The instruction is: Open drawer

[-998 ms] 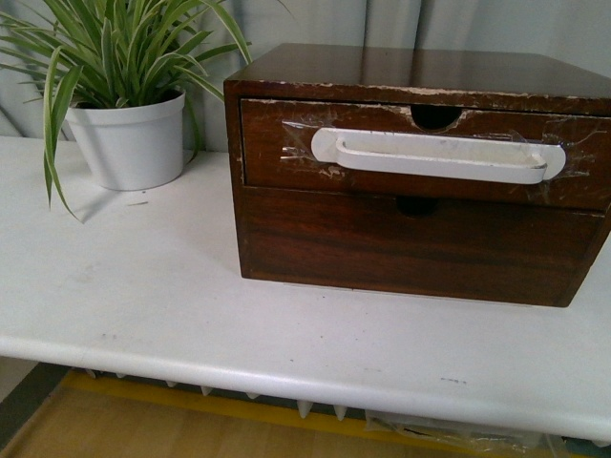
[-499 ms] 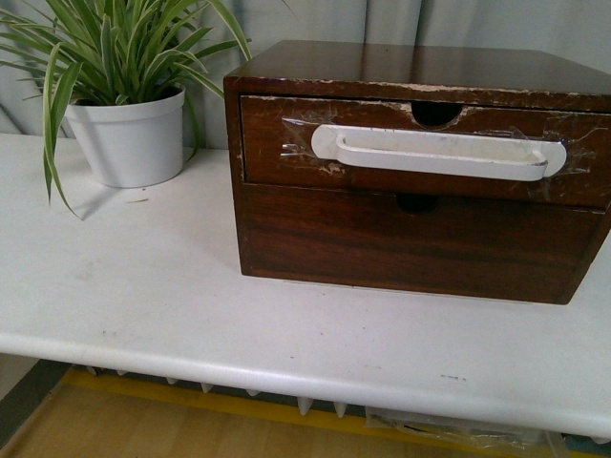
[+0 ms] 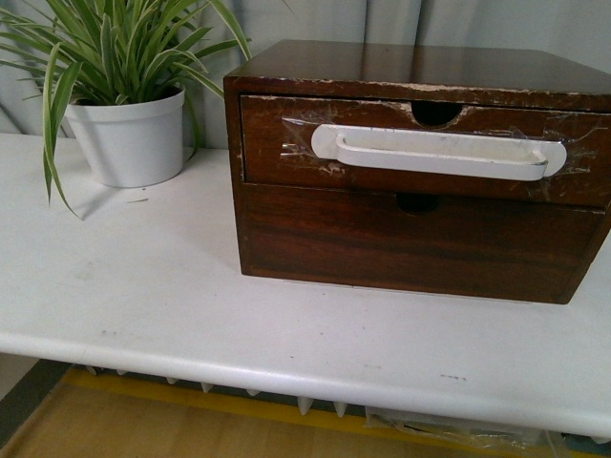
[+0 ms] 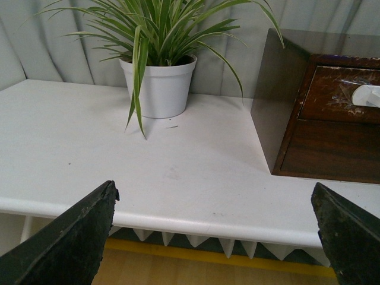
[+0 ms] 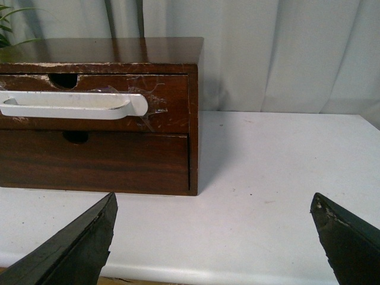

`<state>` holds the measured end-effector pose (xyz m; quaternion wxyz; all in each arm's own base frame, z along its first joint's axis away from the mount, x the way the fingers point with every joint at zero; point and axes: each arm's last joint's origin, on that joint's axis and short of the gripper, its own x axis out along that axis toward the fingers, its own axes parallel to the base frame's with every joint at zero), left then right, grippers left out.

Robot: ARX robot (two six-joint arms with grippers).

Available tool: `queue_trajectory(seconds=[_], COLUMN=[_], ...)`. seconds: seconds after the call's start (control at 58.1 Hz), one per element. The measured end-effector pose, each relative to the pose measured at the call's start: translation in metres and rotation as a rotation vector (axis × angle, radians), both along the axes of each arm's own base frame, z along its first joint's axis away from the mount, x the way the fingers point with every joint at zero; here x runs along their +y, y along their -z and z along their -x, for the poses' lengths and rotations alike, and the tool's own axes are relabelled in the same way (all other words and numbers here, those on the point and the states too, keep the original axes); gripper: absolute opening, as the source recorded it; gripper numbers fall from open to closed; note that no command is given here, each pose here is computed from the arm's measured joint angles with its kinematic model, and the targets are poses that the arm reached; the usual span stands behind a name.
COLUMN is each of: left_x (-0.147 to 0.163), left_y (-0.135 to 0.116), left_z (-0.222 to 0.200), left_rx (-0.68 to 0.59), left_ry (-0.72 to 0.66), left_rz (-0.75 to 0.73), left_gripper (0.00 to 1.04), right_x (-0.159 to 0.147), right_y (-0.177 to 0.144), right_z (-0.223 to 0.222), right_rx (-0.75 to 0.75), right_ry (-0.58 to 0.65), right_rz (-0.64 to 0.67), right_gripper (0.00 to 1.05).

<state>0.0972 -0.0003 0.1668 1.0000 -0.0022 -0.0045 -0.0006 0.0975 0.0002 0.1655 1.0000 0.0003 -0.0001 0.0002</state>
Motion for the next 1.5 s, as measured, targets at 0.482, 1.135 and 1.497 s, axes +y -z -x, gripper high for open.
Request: queue_trajectory(seconds=[0.482,1.135,1.497], left_x=[-0.014,-0.124,-0.169], left_y=[-0.011,-0.064,-0.077], left_z=[-0.017,-0.158,-0.227], left_rx=[0.178,0.239,0.273], left_ry=[0.277,0.991,1.062], left_rz=[-0.062,-0.755,-0.92], left_gripper=[0.99,0.99,0.99], right_x=[0.004,0.0,-0.014], right_y=[-0.022,-0.098,-0.095], right_z=[-0.019,-0.12,-0.132], right_rx=[0.356,0.544,0.597], right_ry=[-0.157,-0.526,-0.624], right_rz=[0.064,0.509,0.588], right_gripper=[0.96,0.96,0.96])
